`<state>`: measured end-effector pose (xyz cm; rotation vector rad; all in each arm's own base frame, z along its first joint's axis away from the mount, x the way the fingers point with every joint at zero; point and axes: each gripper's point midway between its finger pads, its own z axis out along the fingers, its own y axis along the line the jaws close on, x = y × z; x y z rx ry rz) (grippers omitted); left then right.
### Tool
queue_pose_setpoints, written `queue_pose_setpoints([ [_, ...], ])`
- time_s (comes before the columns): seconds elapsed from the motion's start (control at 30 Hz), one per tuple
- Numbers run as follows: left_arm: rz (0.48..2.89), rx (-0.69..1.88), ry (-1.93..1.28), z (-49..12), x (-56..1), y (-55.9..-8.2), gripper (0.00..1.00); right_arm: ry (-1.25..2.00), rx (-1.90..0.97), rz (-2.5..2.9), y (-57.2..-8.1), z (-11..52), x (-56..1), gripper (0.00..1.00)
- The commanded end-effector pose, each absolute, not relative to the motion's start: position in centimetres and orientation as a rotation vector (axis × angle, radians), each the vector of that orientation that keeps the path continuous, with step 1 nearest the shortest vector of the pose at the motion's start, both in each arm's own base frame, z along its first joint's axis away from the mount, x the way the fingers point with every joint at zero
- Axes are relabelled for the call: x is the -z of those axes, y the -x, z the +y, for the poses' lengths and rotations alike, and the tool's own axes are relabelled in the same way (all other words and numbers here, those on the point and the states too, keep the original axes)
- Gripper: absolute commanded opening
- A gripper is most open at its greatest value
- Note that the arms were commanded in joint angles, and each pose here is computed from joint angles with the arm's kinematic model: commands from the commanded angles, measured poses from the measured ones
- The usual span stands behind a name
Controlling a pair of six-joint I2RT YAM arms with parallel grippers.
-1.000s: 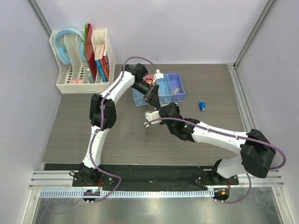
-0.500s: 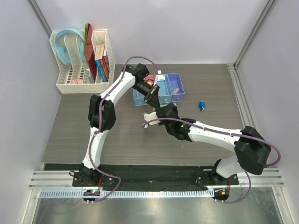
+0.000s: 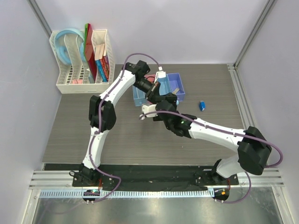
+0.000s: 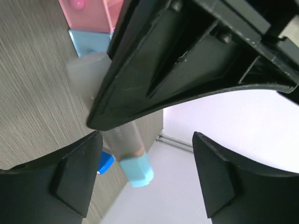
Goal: Sort the stationery into containers
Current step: Pick up the stationery from the center of the board, then place the stationery in the storage box.
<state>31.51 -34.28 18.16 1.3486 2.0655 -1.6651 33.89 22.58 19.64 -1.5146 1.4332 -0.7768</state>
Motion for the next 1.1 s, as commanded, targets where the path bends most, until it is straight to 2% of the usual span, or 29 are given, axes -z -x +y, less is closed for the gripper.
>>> queue_pose_setpoints([
  [0.0, 2.263, 1.841, -1.148, -32.2, -21.6, -29.8, 0.00, 1.317, 0.636, 1.472, -33.6, 23.0, -24.5, 0.85],
  [0.2, 2.308, 1.630, -0.927, -31.1, -19.7, -36.5, 0.00, 1.102, 0.380, 1.585, -33.5, 21.6, -27.6, 0.86],
  [0.33, 2.380, 1.279, -0.767, -29.7, -17.7, -41.6, 0.00, 0.856, 0.323, 1.693, -36.1, 16.6, -28.7, 0.89],
  [0.47, 2.425, 1.013, -0.634, -28.5, -16.3, -44.8, 0.00, 0.701, 0.305, 1.863, -38.3, 11.6, -25.9, 0.90],
  [0.67, 2.378, 0.858, -0.520, -28.3, -17.7, -47.8, 0.00, 0.581, 0.278, 2.105, -39.7, 6.1, -19.5, 0.88],
  [1.07, 2.381, 0.437, -0.324, -27.1, -17.2, -50.2, 0.00, 0.525, 0.260, 2.310, -39.4, 4.7, -11.8, 0.85],
])
